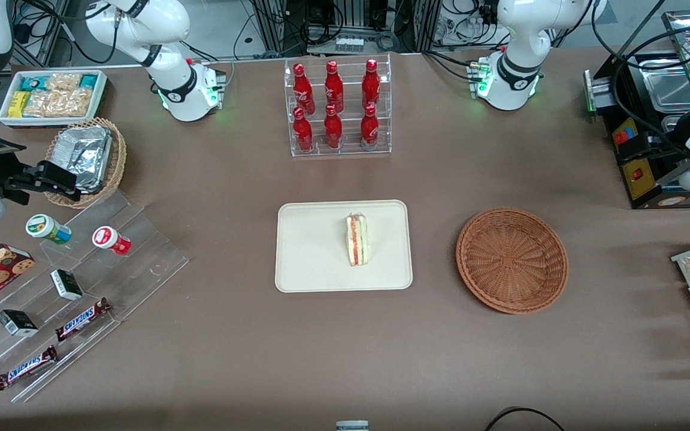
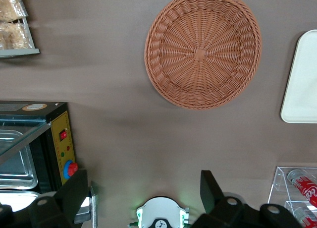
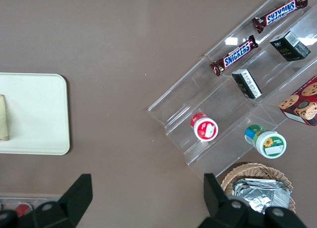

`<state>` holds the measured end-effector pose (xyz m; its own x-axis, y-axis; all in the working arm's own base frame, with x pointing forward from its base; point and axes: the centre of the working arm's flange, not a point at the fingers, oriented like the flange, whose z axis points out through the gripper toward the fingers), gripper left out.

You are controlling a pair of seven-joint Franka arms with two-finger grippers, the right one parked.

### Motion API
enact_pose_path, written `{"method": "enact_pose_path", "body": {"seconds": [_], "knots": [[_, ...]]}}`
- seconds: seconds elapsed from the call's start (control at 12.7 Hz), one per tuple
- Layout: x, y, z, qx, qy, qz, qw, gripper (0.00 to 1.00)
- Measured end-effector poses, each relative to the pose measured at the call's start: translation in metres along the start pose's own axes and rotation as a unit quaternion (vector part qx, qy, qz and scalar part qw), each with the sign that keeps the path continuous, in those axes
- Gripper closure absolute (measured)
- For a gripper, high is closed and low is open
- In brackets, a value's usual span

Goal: Place sandwich from basket to tray

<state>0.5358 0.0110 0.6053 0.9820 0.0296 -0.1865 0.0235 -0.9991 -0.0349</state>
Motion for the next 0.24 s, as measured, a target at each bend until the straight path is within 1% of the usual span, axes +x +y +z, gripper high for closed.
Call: {"method": "enact_pose_path", "body": {"seconds": [0.24], "knots": [[-0.0020,0.0011,-0.0022,0.000,0.003,0.027,0.9996,0.00]]}}
